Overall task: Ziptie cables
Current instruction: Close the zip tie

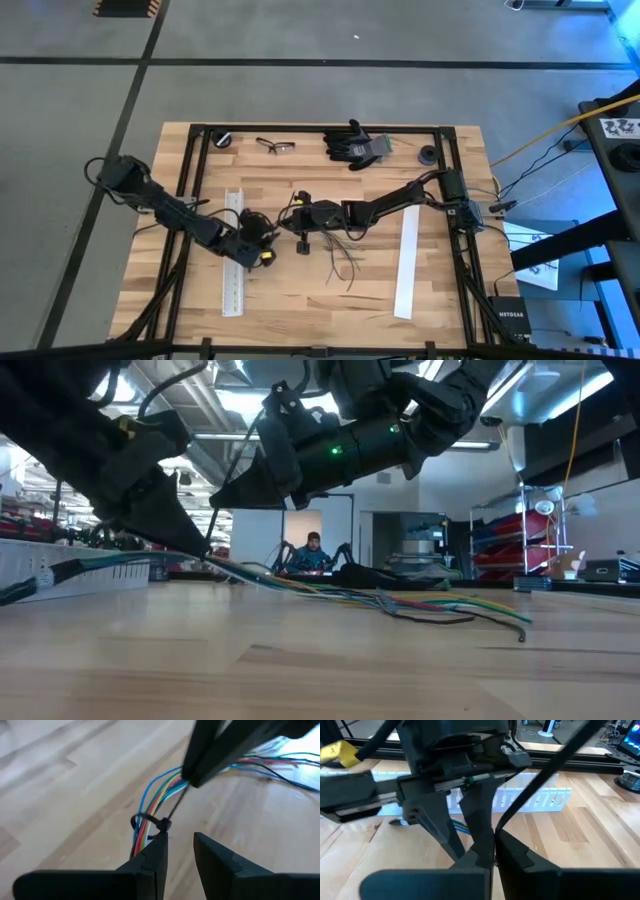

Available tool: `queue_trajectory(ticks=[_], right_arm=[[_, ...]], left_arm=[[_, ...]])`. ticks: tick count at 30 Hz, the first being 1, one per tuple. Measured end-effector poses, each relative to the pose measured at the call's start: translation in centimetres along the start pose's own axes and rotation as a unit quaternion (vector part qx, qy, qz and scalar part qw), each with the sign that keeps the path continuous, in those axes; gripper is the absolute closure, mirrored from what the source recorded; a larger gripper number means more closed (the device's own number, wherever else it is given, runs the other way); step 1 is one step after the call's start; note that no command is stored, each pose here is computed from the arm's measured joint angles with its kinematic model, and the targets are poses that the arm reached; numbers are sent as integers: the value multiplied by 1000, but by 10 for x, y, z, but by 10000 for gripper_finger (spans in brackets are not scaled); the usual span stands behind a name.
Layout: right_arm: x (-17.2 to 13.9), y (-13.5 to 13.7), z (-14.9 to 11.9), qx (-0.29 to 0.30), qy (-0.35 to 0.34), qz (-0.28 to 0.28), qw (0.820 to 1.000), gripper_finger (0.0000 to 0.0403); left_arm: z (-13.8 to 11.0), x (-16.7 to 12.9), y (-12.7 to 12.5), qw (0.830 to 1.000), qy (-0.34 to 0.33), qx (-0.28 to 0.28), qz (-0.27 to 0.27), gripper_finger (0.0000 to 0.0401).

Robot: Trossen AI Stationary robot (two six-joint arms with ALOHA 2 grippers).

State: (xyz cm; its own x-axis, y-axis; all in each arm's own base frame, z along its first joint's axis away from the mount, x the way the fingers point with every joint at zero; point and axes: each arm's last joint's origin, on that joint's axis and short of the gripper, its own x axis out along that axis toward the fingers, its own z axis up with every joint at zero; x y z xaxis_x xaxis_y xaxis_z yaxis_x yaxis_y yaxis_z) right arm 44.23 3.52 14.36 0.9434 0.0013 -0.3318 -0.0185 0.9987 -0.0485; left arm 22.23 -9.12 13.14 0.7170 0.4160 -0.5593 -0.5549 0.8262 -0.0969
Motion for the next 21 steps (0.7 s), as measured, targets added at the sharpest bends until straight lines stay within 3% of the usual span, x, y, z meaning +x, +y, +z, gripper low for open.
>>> queue_trajectory(ticks=[11, 21], right_arm=[[0, 0, 0, 0, 0, 5, 1000, 403], [0, 0, 0, 0, -1, 5, 1000, 403]], left_arm=[[-6, 1, 10, 997, 31, 56, 40, 323], [-4, 1, 12, 996, 0, 60, 68, 323]])
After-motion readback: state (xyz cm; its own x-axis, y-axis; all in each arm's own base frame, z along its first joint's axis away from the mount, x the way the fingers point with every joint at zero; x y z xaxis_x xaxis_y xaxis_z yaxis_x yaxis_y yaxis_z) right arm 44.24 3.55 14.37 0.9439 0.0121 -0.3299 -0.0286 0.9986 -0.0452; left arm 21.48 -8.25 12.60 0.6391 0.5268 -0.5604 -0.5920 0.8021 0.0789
